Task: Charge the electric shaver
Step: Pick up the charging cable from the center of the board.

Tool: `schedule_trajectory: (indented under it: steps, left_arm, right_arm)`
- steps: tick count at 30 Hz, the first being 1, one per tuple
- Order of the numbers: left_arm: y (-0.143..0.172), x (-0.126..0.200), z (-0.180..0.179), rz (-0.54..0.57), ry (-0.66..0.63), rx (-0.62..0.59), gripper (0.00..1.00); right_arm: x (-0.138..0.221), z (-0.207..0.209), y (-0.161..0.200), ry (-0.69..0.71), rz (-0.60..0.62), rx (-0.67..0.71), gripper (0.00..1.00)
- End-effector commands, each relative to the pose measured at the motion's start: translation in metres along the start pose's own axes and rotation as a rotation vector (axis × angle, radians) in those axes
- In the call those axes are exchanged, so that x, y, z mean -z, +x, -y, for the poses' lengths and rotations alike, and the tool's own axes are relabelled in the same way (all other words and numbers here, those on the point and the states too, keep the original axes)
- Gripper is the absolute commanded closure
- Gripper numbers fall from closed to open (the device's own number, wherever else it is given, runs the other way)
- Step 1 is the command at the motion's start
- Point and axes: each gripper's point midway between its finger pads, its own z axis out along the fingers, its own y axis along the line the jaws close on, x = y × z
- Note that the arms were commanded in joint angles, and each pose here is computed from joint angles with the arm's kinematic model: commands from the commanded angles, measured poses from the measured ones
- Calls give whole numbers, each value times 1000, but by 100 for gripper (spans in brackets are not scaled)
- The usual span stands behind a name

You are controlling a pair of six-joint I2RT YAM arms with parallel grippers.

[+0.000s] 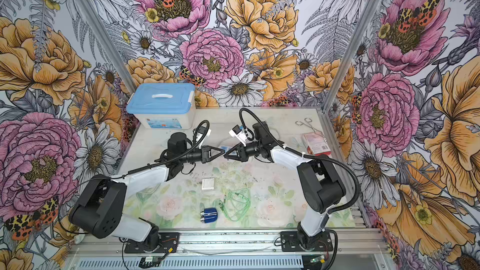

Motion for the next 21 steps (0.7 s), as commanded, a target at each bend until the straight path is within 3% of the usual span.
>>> schedule_trajectory:
  steps: [1,8,13,18,21]
  left_arm:
    - [-7,0,3,27,-10,-45,100]
    - [-6,1,-1,32,-24,-38,99]
    - [-10,10,-10,49,-81,-31,64]
    - [-16,40,-25,30,-276,-68,51]
    - [-16,62,-33,-21,-474,-117,43]
  right_arm:
    - [-6,-1,1,-14,-7,11,91]
    - [-4,0,-4,0,8,15,100]
    - [1,6,-2,31,18,-2,100]
    - [15,27,12,147,29,-61,100]
    - [29,47,28,262,30,-117,100]
